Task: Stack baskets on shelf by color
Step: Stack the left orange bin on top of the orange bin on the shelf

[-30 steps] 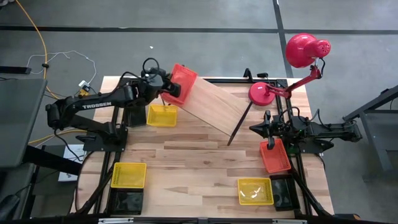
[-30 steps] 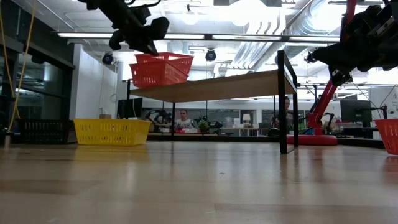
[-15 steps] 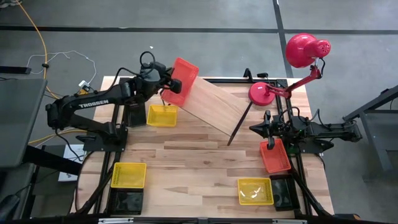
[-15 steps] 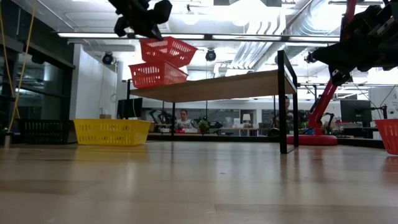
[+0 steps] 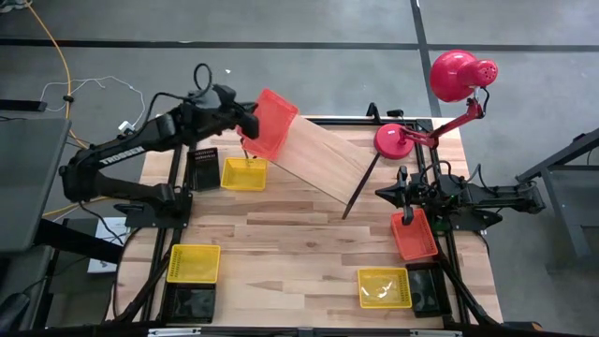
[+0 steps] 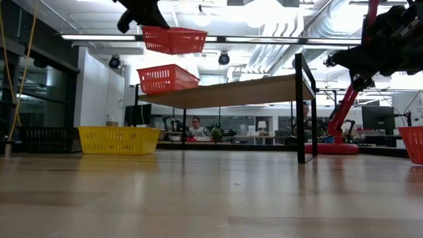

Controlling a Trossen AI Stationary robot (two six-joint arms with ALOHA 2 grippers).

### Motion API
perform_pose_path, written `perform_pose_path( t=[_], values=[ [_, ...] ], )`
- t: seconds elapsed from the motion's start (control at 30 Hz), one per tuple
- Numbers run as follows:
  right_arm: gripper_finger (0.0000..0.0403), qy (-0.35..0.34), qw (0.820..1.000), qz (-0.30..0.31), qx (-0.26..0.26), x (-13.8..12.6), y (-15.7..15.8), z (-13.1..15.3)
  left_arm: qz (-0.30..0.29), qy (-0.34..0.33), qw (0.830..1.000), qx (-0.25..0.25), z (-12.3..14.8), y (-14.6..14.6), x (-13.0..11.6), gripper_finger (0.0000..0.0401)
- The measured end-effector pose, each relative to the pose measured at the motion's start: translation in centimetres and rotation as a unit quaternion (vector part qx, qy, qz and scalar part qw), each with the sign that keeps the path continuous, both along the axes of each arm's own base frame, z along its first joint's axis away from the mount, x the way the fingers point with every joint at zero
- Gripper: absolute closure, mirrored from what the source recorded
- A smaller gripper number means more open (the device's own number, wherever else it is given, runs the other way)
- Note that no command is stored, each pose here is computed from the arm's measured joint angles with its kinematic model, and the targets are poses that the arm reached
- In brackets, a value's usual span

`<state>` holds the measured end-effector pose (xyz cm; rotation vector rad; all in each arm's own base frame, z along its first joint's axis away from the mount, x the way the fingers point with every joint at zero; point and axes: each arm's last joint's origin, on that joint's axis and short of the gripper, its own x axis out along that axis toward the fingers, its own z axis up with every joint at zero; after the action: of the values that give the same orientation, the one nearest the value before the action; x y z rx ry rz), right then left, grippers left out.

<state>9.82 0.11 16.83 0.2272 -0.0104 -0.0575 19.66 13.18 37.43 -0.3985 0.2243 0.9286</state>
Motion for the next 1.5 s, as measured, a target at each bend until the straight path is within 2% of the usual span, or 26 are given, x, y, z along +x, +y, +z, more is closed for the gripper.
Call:
perform_pose_path(
  t=[0.1,0.23,0.37,0.67,0.9,1.3,1.5],
  values=[
    [0.0403,0.0,1.0,0.0,0.0,0.0,0.0,0.0,-0.013,0.001,0.998,-0.061,-1.0,0.7,-0.3,0.0401],
    [0.0403,0.0,1.0,0.0,0.0,0.0,0.0,0.0,-0.017,-0.011,0.995,-0.096,-2.7,1.2,0.3,0.0401],
    [0.0403,0.0,1.0,0.0,0.0,0.0,0.0,0.0,-0.012,-0.038,0.994,-0.1,-3.7,1.5,0.7,0.0401],
    [0.0403,0.0,1.0,0.0,0.0,0.0,0.0,0.0,0.039,-0.035,0.993,-0.102,-3.9,2.3,-0.2,0.0401],
    [0.0403,0.0,1.0,0.0,0.0,0.0,0.0,0.0,0.065,-0.002,0.992,-0.11,-4.5,2.5,-0.8,0.0401],
    [0.0403,0.0,1.0,0.0,0.0,0.0,0.0,0.0,0.059,0.014,0.991,-0.117,-4.7,2.5,-0.9,0.0399],
    [0.0403,0.0,1.0,0.0,0.0,0.0,0.0,0.0,0.052,0.025,0.992,-0.109,-4.7,2.5,-0.9,0.037]
  ],
)
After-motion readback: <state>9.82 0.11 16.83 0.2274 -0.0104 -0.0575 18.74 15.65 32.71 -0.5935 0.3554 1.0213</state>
